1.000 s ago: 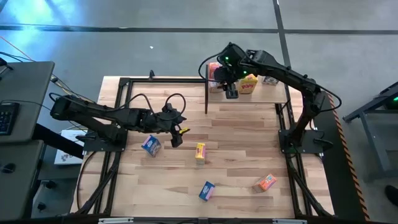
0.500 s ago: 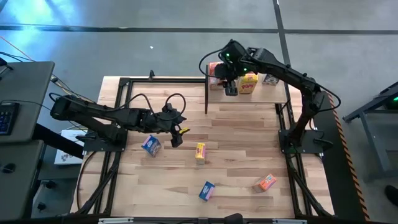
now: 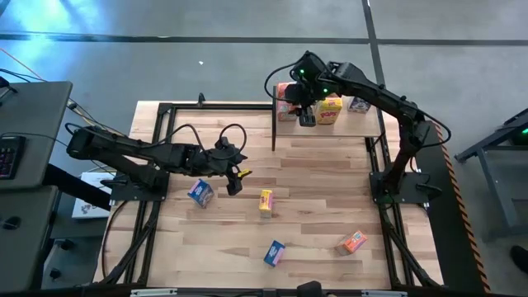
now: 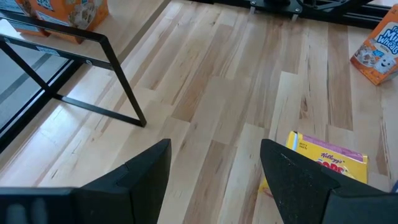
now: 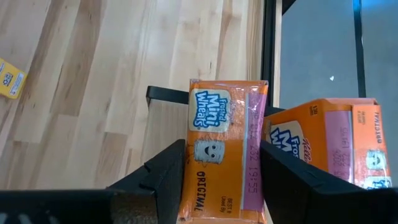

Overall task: Stack cereal on shelf
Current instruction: Put the left orange cereal box on the shelf aligned with the orange cereal box

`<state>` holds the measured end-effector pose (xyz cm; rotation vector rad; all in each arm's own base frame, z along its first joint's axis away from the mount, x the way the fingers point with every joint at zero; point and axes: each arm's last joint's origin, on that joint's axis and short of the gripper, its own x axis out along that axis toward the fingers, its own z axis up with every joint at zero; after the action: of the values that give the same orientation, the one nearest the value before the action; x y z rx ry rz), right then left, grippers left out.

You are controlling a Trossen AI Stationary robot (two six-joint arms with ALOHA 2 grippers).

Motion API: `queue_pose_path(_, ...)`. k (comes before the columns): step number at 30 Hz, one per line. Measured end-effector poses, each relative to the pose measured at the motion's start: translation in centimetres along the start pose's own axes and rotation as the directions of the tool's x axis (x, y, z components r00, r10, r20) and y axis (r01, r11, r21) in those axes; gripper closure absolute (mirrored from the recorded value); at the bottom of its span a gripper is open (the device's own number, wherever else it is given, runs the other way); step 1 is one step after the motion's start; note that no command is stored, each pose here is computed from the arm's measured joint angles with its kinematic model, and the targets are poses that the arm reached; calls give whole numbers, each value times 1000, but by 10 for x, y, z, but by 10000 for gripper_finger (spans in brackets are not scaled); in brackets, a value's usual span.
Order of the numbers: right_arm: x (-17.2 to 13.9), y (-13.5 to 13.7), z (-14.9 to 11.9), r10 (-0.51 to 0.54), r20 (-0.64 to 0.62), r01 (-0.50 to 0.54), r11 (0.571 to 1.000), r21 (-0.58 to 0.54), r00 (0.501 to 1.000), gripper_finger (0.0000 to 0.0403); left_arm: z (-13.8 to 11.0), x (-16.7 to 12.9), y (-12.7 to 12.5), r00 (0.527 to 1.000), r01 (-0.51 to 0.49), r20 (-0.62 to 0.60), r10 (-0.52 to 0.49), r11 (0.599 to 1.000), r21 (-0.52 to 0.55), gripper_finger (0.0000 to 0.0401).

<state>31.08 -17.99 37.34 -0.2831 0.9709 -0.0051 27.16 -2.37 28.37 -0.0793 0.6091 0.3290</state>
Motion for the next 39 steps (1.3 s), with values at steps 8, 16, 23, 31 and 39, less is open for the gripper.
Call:
queue_pose_path(8, 0, 0, 0, -1, -1, 1, 1000, -8, 1000, 208, 0, 0, 0, 1000, 0, 0, 0, 1000, 0, 162)
queue_pose_path(16, 0, -2, 1, -26, -4, 26, 1000, -10, 1000, 184, 0, 0, 0, 1000, 0, 0, 0, 1000, 0, 162)
queue_pose_path(23, 0, -2, 1, -44, -12, 44, 999, -11, 999, 180, 0, 0, 0, 1000, 0, 0, 0, 1000, 0, 162)
queue_pose_path(31, -2, -3, 1, -67, -10, 67, 998, -15, 998, 180, 0, 0, 0, 1000, 0, 0, 0, 1000, 0, 162)
queue_pose_path(39, -8, -4, 0, -90, -9, 90, 996, -13, 996, 180, 0, 0, 0, 1000, 0, 0, 0, 1000, 0, 162)
